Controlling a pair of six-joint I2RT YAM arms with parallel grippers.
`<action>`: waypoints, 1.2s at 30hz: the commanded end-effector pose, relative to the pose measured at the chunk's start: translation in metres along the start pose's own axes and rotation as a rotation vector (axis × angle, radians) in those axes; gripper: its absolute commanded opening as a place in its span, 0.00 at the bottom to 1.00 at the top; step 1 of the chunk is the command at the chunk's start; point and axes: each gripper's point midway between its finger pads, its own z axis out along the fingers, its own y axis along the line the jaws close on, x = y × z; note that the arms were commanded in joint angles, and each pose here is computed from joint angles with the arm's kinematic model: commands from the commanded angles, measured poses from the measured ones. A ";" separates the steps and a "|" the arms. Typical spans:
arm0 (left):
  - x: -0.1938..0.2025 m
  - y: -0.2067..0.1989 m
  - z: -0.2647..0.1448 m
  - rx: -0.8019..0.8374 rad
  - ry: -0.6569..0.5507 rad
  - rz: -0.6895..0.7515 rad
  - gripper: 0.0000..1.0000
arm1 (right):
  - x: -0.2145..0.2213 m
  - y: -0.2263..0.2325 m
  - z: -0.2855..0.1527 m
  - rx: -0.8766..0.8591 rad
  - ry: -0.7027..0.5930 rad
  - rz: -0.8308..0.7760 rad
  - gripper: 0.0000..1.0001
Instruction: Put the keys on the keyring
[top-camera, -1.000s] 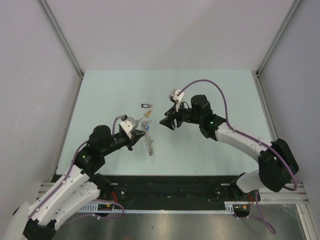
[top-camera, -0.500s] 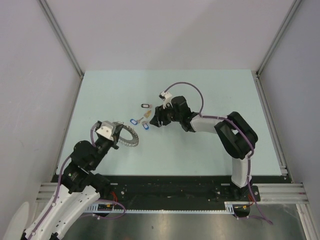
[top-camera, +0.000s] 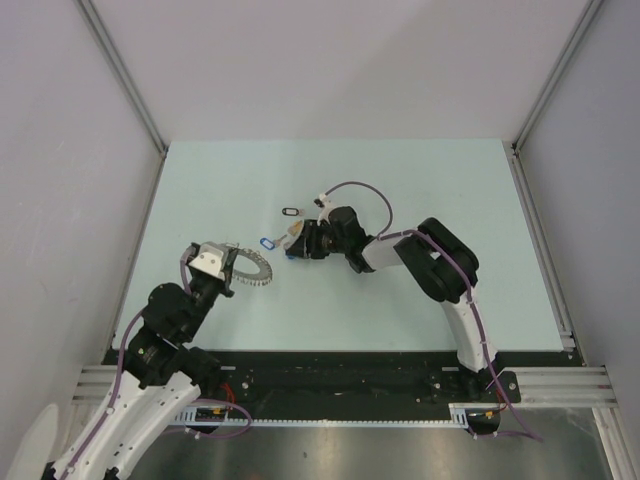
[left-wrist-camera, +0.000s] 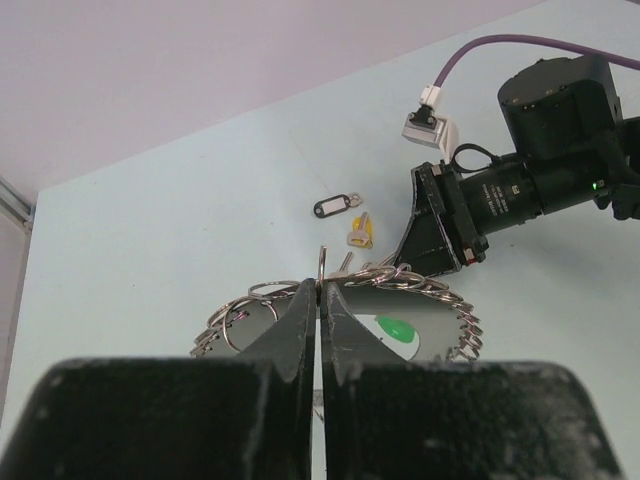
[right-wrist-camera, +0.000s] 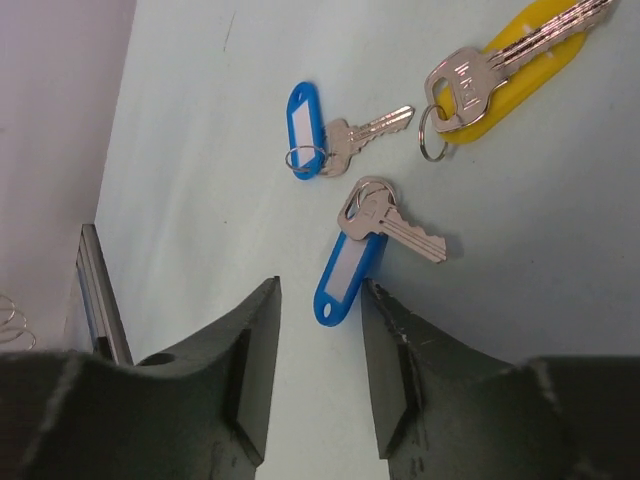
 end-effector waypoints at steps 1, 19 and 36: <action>-0.016 0.008 0.000 -0.031 -0.063 0.007 0.00 | 0.001 0.000 0.010 -0.021 -0.016 0.088 0.40; -0.017 0.006 0.001 -0.012 -0.065 0.004 0.01 | 0.007 -0.015 -0.050 0.048 0.016 0.063 0.09; -0.019 0.008 -0.001 -0.017 -0.077 -0.003 0.00 | -0.064 -0.021 -0.004 0.120 -0.235 -0.205 0.44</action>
